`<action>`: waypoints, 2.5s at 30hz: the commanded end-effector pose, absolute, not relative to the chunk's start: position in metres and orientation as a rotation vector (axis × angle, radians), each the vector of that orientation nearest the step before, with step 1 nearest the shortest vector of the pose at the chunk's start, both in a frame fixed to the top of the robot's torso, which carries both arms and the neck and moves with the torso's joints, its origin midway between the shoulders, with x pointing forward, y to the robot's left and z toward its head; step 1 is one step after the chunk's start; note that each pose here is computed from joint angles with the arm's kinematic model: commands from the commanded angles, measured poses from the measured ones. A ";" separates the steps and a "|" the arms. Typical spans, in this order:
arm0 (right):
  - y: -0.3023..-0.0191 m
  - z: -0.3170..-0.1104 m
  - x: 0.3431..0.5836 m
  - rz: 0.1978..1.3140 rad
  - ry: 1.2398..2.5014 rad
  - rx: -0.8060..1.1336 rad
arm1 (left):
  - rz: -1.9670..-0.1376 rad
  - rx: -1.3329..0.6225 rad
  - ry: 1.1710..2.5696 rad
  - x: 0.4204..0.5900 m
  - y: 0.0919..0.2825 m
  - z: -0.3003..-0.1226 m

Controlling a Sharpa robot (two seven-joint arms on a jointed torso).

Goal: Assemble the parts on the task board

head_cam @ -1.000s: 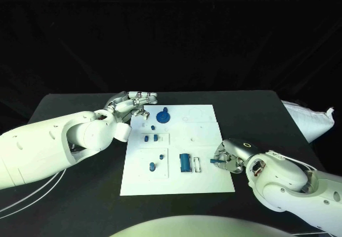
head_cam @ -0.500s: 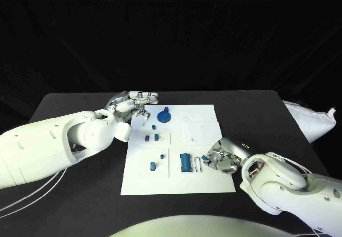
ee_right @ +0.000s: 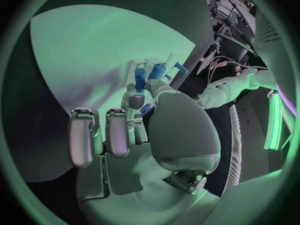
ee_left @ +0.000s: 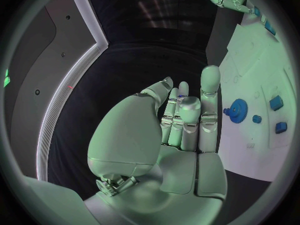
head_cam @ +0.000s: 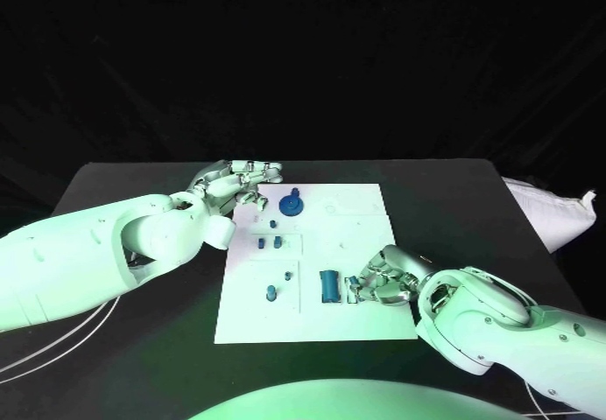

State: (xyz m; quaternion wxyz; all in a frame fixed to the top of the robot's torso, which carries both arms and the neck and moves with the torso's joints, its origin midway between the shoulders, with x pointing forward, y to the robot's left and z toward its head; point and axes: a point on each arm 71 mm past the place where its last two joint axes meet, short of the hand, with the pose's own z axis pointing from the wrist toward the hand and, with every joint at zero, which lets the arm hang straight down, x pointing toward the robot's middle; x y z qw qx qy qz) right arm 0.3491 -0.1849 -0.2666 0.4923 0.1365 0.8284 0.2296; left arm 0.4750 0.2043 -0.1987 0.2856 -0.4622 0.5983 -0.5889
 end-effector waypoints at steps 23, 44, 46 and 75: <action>-0.179 -0.273 0.352 0.523 2.064 0.257 | -1.605 -1.229 1.613 0.473 0.200 -0.197; -0.172 -0.267 0.348 0.544 2.036 0.216 | -1.605 -1.224 1.618 0.473 0.201 -0.197; -0.173 -0.265 0.347 0.543 2.030 0.212 | -1.605 -1.224 1.618 0.473 0.201 -0.197; -0.179 -0.264 0.343 0.522 2.056 0.147 | -1.602 -1.222 1.621 0.473 0.202 -0.198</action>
